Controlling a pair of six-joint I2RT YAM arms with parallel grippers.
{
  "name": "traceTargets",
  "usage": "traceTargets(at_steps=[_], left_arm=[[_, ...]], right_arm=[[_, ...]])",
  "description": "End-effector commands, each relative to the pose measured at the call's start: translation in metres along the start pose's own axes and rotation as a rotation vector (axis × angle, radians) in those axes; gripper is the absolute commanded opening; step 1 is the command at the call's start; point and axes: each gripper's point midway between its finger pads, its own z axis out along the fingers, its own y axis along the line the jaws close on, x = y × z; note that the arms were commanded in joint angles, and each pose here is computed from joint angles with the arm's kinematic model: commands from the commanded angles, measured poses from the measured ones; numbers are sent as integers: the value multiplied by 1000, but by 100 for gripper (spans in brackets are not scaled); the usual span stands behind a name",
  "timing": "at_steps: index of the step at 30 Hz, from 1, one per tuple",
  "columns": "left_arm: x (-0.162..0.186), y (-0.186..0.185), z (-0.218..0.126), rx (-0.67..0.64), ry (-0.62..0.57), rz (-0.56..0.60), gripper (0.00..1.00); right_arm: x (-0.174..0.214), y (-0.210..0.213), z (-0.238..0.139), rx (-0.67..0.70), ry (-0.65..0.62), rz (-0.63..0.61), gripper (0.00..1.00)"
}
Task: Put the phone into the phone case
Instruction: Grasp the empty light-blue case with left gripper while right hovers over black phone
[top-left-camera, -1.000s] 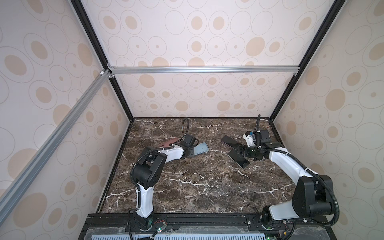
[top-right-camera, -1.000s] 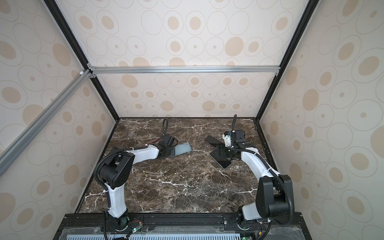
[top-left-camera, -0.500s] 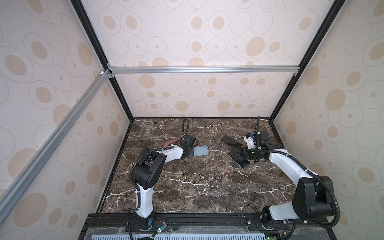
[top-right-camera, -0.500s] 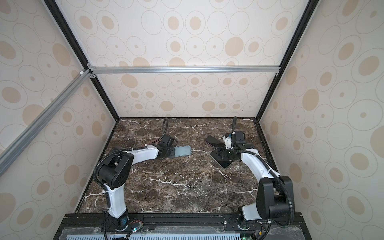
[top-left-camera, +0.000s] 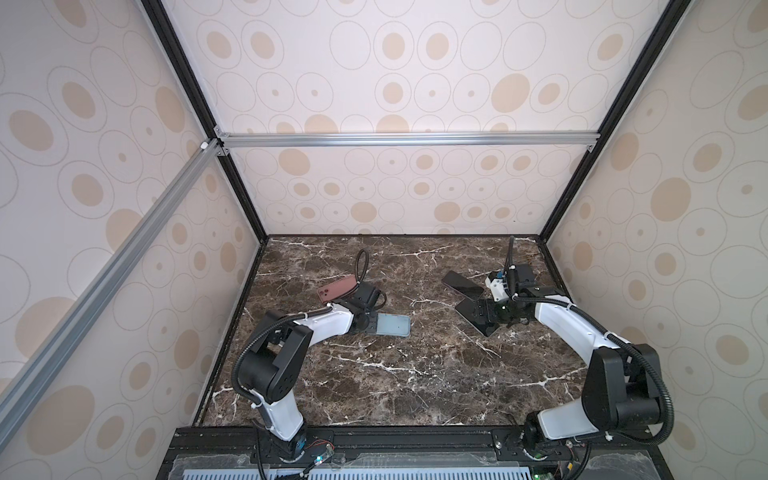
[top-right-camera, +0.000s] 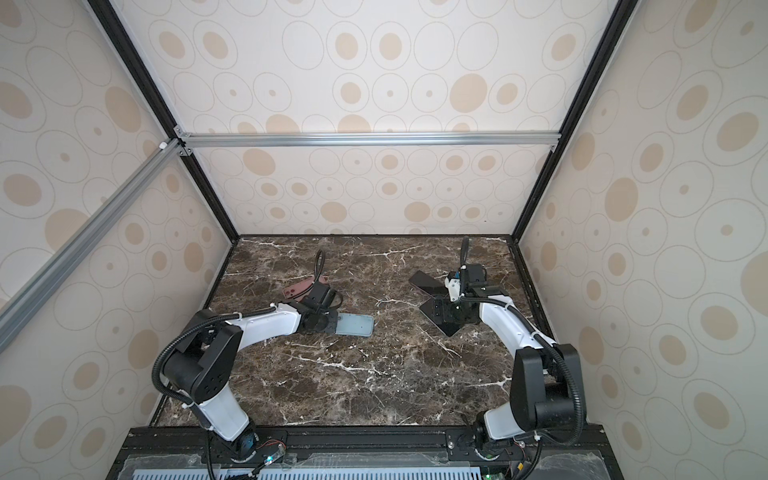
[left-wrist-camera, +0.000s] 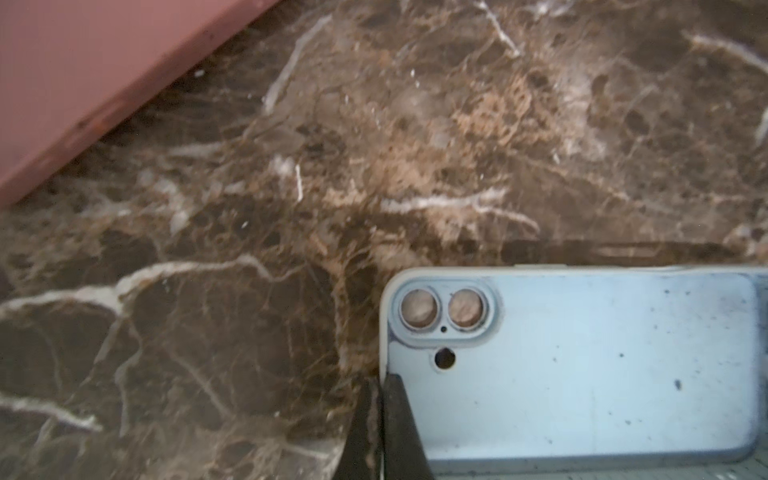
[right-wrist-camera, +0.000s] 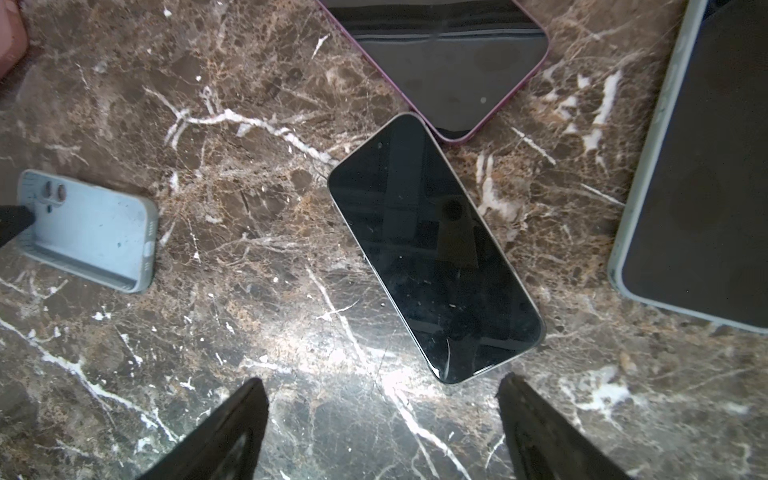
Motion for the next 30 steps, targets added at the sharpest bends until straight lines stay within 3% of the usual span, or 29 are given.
traceTargets(at_steps=[1,17,30], left_arm=[[6,1,-17,17,-13,-31,1],[56,-11,-35,109,-22,-120,2],[71,-27,-39,129,-41,-196,10]], right_arm=[[5,-3,6,22,60,-19,90],[-5,-18,41,67,186,-140,98],[-9,-19,63,50,221,-284,99]])
